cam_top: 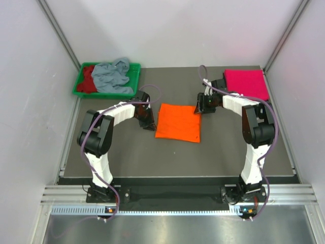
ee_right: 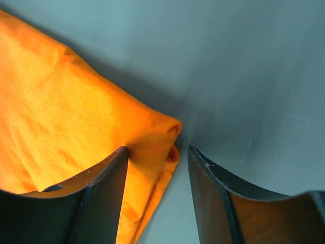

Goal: Fold and stack the t-shirts
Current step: Neatly place the folded tshirt to the corner

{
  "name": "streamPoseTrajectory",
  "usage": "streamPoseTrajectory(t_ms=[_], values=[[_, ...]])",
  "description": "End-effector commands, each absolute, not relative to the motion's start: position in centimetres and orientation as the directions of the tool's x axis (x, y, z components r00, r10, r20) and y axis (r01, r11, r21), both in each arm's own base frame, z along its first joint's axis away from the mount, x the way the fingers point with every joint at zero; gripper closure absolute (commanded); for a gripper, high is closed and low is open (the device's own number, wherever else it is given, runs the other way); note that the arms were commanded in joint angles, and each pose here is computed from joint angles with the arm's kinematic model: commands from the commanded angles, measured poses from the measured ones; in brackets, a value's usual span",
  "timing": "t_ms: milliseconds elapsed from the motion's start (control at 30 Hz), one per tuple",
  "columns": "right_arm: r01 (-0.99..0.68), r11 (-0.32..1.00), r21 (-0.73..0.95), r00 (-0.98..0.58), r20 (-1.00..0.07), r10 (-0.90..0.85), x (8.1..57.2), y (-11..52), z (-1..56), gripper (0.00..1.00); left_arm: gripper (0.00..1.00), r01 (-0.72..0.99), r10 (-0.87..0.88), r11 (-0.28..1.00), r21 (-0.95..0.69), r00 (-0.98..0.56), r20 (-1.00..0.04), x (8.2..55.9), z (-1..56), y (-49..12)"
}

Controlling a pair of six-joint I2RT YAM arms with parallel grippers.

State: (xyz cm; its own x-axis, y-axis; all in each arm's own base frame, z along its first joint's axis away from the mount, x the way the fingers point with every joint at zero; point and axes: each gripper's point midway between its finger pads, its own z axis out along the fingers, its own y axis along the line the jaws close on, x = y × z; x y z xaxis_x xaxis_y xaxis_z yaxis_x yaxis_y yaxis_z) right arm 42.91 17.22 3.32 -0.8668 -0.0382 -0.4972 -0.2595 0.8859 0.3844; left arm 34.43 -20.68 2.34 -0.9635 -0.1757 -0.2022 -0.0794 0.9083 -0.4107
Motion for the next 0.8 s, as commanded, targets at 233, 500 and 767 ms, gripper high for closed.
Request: streamPoseTrajectory(t_ms=[233, 500, 767], values=[[-0.282, 0.873, 0.397, -0.906, -0.408, -0.107, 40.1, 17.7, 0.4, 0.53, 0.76, -0.068, -0.166, 0.923, -0.380, -0.958, -0.233, 34.7, 1.9, -20.0], [-0.292, 0.872, 0.394, -0.911, -0.393, -0.128, 39.5, 17.5, 0.3, 0.59, 0.74, -0.028, -0.150, 0.934, -0.355, -0.935, -0.320, 35.9, 6.1, -19.3], [-0.298, 0.863, 0.407, -0.912, -0.389, -0.132, 39.0, 17.5, 0.7, 0.90, 0.73, 0.052, -0.107, 0.949, -0.311, -0.875, -0.471, 37.7, 13.3, -18.4]])
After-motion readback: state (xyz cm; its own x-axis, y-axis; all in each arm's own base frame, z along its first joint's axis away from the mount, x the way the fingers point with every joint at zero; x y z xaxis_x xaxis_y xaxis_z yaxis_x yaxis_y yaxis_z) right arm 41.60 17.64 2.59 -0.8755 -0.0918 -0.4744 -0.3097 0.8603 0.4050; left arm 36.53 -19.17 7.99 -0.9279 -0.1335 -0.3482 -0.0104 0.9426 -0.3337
